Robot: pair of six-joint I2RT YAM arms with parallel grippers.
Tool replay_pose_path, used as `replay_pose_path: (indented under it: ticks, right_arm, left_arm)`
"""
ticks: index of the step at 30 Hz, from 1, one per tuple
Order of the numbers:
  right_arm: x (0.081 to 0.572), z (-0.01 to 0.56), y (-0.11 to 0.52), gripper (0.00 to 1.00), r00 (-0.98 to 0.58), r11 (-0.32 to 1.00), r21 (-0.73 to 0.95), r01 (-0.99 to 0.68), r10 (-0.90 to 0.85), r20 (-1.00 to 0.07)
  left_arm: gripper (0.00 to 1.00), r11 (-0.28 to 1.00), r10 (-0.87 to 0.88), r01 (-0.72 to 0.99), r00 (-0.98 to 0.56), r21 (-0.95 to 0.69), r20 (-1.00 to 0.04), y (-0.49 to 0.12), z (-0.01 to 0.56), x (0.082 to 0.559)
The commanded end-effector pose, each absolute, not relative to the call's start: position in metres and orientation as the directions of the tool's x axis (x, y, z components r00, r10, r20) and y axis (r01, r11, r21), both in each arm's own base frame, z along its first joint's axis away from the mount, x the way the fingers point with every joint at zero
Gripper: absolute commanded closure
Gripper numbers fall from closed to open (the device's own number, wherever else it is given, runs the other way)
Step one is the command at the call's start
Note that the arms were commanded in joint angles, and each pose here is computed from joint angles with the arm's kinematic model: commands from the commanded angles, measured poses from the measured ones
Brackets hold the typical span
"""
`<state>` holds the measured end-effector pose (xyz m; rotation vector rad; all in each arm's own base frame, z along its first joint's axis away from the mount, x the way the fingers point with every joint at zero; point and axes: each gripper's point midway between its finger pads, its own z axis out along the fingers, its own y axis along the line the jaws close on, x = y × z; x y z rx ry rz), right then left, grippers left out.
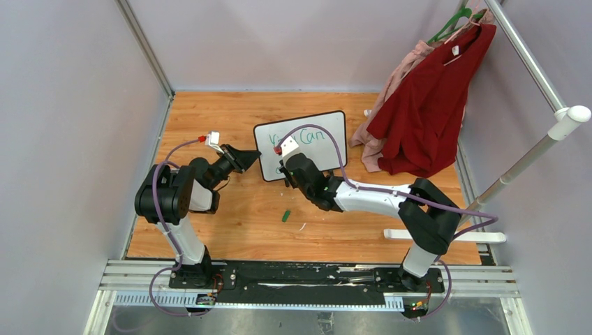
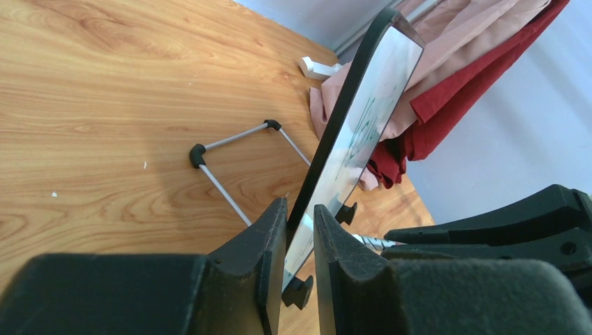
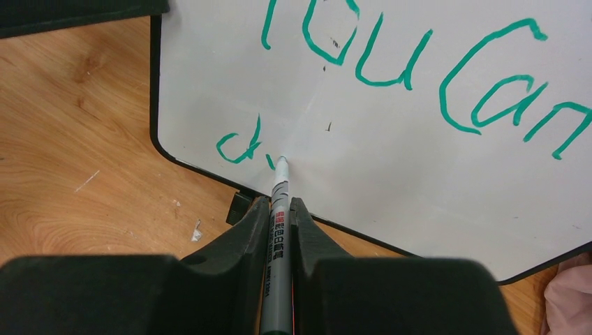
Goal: Write a sentence on the whiteboard
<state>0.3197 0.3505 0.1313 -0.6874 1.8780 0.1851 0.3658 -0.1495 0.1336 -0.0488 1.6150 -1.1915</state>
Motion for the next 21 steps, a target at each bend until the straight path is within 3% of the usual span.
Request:
replay_pose_path:
  ticks: [1, 21]
  right_arm:
    - [0.341, 0.158, 0.347, 1.0, -0.221, 0.856, -0.185, -0.484, -0.324, -0.92]
    - [0.327, 0.141, 0.361, 1.0, -0.248, 0.822, -0.159, -0.547, -0.341, -0.907]
  left_arm:
    - [0.75, 0.482, -0.549, 0.58, -0.384, -0.657, -0.743, -0.156, 0.15, 0.36]
    - [0.75, 0.481, -0.549, 0.579, -0.386, -0.658, -0.741, -0.156, 0.15, 0.36]
